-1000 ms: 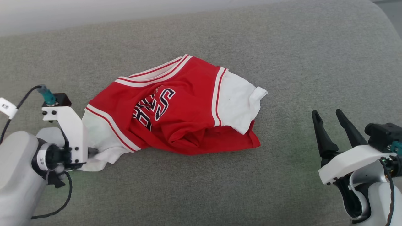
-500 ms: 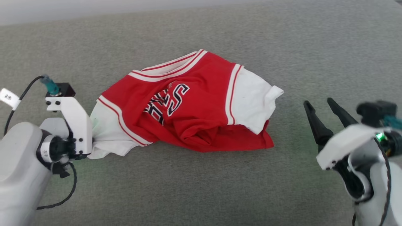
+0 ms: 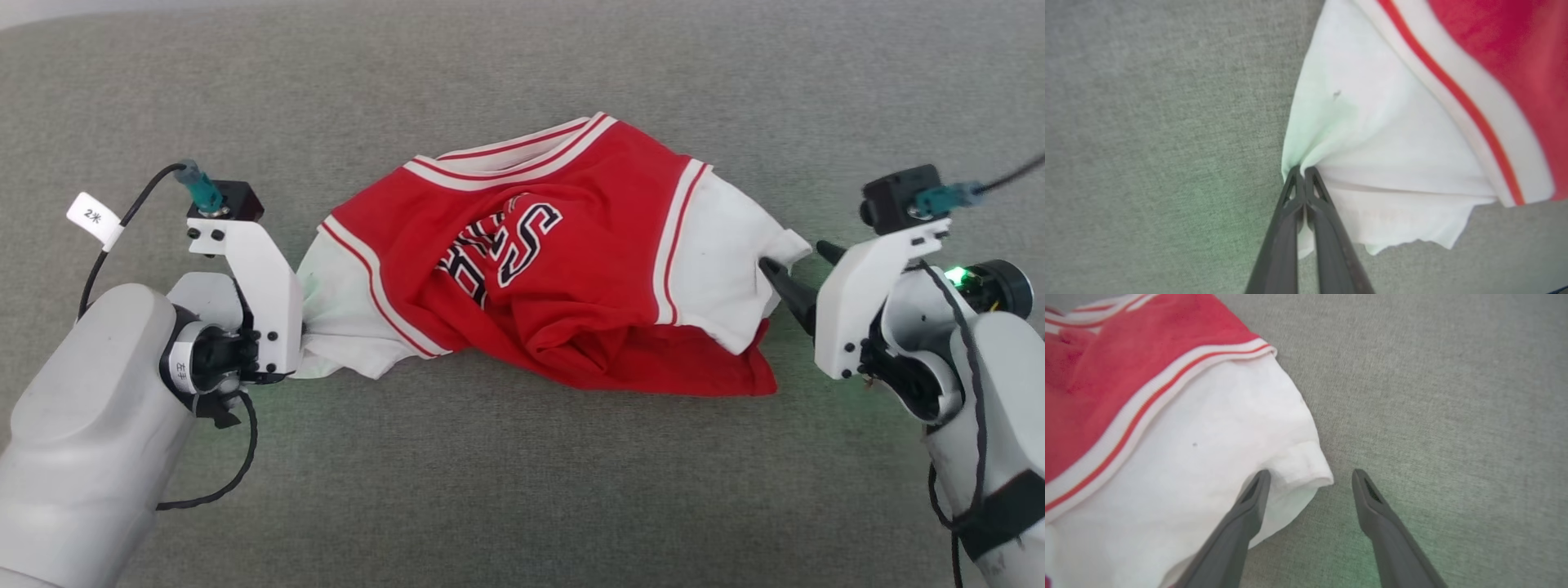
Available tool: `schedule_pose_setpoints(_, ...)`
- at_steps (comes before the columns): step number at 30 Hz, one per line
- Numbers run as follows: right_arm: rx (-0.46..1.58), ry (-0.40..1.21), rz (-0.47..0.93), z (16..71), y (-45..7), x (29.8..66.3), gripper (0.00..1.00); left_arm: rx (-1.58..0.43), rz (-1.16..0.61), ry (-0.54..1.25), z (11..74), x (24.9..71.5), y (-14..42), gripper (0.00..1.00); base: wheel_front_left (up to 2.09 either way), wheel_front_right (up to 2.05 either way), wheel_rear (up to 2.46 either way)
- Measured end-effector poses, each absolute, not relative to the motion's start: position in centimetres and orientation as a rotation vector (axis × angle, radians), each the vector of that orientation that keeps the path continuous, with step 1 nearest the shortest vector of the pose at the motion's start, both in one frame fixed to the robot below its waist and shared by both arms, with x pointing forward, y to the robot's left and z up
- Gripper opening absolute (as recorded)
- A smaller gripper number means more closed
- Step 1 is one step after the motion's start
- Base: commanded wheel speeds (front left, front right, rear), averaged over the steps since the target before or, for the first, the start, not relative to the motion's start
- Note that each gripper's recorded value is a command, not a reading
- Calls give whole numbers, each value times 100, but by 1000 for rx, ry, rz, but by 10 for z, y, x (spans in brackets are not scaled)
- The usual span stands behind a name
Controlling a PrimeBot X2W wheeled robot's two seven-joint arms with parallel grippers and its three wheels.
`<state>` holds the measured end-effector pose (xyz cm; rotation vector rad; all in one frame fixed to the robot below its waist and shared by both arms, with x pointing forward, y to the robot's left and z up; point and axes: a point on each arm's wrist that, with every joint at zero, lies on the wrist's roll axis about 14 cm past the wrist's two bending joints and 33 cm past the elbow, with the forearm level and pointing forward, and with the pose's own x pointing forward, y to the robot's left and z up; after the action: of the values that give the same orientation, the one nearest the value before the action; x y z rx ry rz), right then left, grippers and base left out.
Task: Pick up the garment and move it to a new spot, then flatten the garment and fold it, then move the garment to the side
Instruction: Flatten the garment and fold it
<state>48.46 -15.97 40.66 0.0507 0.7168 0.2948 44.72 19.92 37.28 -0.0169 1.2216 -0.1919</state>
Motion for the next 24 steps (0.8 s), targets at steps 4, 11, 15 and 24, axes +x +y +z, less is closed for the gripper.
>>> schedule_pose_setpoints(4, 18, 840, 327, 391, -151, 483, 41, -30, -186, 1217, 371, 446, 202, 0, 0, 0, 0)
schedule_pose_setpoints(11, -4, 890, 353, 399, -150, 495, 0, -52, -183, 1211, 370, 447, 204, 0, 0, 0, 0)
schedule_pose_setpoints(15, -17, 815, 328, 425, -165, 514, 0, -60, -181, 1198, 371, 448, 206, 0, 0, 0, 0)
schedule_pose_setpoints(24, -12, 729, 310, 463, -177, 530, 0, -60, -170, 1116, 388, 464, 212, 0, 0, 0, 0)
